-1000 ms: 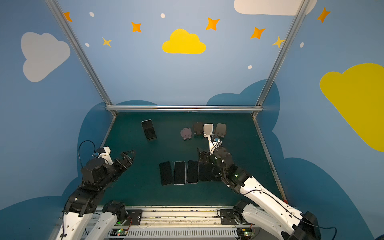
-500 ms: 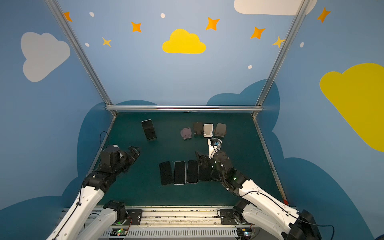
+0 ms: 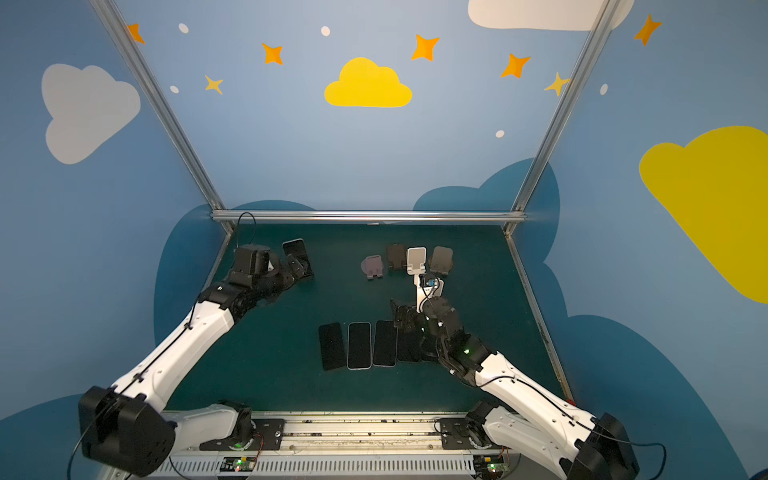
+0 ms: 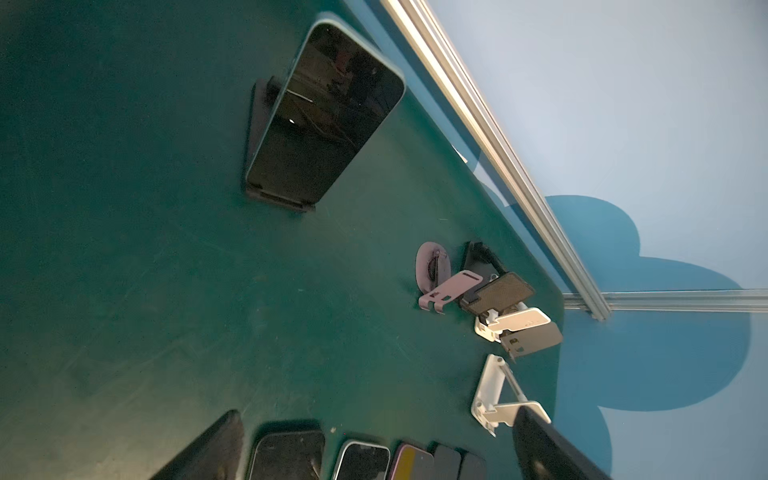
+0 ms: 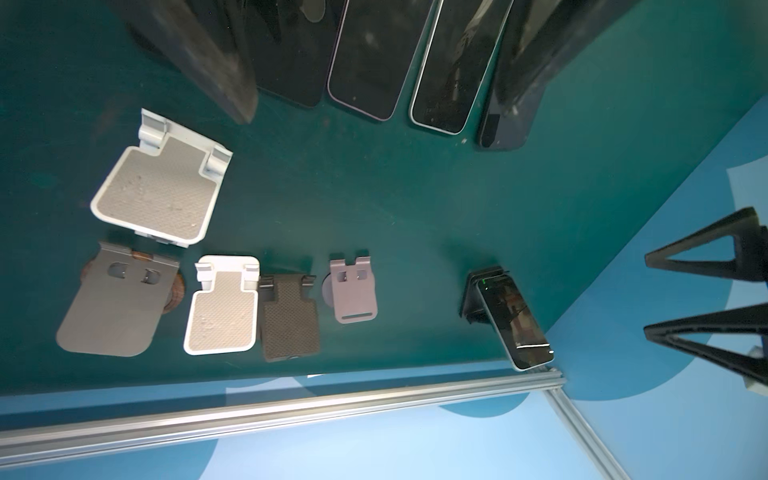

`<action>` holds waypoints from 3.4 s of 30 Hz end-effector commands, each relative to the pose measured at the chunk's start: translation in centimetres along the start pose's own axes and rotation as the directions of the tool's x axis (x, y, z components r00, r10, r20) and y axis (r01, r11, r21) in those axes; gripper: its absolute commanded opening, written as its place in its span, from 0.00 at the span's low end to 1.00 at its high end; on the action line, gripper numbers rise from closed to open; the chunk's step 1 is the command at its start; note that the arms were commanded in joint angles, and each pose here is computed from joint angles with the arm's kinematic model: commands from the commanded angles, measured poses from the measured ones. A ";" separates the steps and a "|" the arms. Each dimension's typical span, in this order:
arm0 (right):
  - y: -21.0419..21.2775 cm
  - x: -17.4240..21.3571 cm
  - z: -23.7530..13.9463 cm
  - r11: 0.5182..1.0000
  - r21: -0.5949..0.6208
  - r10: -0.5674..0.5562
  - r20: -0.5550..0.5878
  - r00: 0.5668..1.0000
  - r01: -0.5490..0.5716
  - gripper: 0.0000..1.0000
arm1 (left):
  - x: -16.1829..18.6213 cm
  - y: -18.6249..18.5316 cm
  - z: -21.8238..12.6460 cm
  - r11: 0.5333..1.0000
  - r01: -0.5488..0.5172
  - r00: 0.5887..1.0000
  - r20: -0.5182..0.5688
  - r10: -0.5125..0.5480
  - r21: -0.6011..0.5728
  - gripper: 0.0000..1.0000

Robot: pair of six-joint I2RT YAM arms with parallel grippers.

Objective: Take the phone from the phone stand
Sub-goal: 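Reach the left gripper to the phone in the farthest black stand, then lower the left gripper and close it on the dark phone's top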

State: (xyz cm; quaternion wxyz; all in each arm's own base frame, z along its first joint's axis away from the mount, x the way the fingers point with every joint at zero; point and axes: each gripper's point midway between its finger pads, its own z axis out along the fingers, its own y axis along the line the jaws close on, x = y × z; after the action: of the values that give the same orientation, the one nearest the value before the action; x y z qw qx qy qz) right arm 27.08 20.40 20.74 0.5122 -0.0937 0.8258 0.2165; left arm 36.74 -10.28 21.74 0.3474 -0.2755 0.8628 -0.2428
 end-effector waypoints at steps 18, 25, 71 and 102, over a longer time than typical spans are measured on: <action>-1.5 2.8 1.7 0.998 0.047 -0.041 -0.064 0.997 0.044 0.91 | -9.8 -1.5 8.2 0.756 -0.382 0.810 0.200 0.551 -0.531 1.00; -1.8 3.2 1.8 0.997 0.059 -0.051 -0.081 0.995 0.056 0.91 | -9.9 0.4 11.5 0.764 -0.352 0.839 0.180 0.514 -0.541 1.00; -2.8 3.7 2.5 0.990 0.110 -0.076 -0.113 0.991 0.088 0.91 | -11.3 5.0 17.8 0.720 -0.341 0.824 0.175 0.538 -0.604 0.93; -2.0 4.3 2.4 0.996 0.074 -0.028 -0.158 0.987 0.040 0.91 | -11.3 5.1 17.2 0.721 -0.361 0.827 0.153 0.541 -0.591 0.73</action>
State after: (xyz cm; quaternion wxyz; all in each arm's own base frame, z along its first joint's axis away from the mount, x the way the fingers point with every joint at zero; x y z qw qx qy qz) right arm 27.54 19.73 14.22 0.4465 -0.1111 0.8739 0.1572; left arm 55.01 -3.51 12.11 0.4397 -0.1844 0.8677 0.1406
